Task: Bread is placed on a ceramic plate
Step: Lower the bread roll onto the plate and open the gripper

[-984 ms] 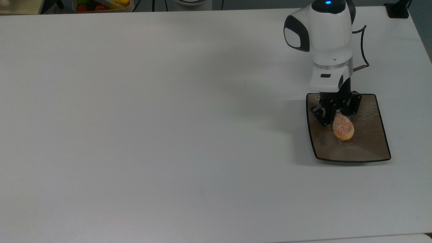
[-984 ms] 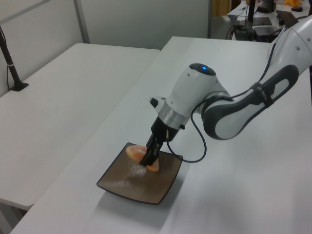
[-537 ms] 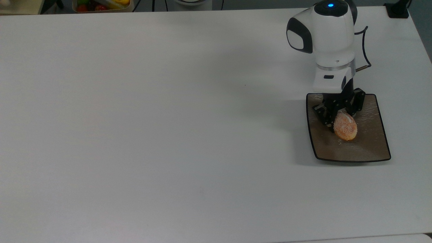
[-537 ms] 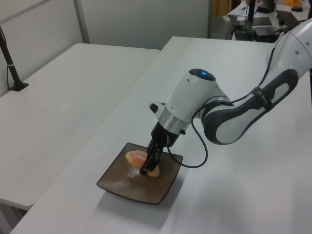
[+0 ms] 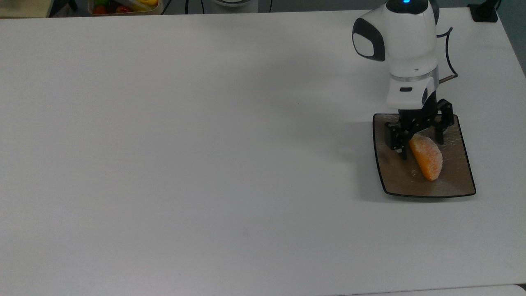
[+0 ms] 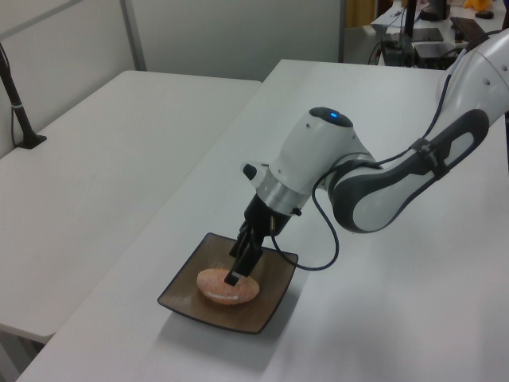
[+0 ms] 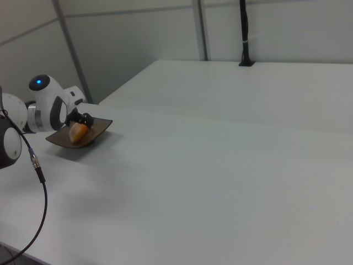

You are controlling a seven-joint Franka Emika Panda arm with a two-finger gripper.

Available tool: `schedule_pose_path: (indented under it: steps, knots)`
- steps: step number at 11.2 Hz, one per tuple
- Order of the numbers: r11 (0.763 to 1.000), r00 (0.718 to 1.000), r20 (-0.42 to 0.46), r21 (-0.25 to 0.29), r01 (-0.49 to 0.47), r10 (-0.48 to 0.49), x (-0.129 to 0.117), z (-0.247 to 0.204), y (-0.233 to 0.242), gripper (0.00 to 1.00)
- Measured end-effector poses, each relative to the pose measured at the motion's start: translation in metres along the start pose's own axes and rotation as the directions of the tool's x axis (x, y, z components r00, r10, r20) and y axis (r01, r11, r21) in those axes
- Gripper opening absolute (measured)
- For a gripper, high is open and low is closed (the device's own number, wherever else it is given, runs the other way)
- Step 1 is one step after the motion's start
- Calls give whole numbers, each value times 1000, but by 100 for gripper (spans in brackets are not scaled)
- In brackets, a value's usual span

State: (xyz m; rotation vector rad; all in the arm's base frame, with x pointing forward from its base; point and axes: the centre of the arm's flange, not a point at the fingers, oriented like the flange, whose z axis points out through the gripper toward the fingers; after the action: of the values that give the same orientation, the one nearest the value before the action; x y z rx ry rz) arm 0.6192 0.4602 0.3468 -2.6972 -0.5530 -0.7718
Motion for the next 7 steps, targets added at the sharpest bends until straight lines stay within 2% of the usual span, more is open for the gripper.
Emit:
schedule_pose_path:
  steps: [4, 7]
  knots:
    - [1000, 998, -58, 3, -17, 17, 32, -74, 7, 100]
    - [995, 995, 53, -59, -82, 85, 53, -162, 58, 100]
